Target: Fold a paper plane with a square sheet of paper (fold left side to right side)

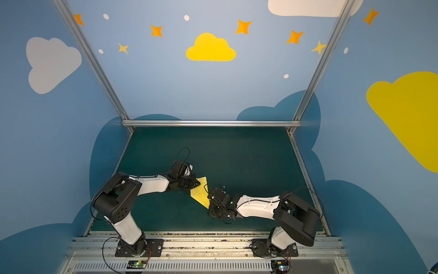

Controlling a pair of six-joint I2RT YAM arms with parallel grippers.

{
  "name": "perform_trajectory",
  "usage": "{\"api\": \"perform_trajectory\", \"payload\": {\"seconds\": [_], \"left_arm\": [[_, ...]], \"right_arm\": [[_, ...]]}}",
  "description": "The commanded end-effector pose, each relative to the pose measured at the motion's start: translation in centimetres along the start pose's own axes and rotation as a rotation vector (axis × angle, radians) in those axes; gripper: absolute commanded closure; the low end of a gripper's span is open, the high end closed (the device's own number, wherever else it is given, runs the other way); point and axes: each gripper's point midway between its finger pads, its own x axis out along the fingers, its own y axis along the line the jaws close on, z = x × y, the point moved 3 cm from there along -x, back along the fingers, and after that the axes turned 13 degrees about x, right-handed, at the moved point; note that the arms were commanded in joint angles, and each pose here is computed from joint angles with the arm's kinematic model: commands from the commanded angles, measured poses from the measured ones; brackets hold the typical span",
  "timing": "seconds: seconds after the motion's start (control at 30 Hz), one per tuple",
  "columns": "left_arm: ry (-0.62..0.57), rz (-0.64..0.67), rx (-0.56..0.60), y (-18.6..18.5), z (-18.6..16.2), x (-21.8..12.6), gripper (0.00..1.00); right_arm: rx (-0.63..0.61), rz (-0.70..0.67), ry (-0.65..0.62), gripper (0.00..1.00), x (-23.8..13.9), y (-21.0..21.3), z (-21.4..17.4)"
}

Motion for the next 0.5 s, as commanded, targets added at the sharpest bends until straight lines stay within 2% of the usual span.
{"api": "perform_trajectory", "payload": {"seconds": [0.0,0.17,0.23,0.47], "left_arm": [[0.11,0.132,-0.068,3.1,-3.5,0.0,0.96],[0.108,0.132,-0.068,3.1,-3.5,-0.1,0.96],[0.109,0.133,-0.068,3.1,-3.5,-0.1,0.96],[0.112,0.132,-0.071,3.1,-3.7,-0.1,0.96]], "right_arm": [[0.018,-0.171,0.008,1.0,-0.4,-4.4,-0.4],[-0.003,-0.132,-0.005,1.0,-1.4,-2.8,0.7],[-0.013,-0.088,-0.016,1.0,-1.9,-0.6,1.4],[-0.037,-0.04,-0.02,1.0,-1.2,2.9,2.9]]}}
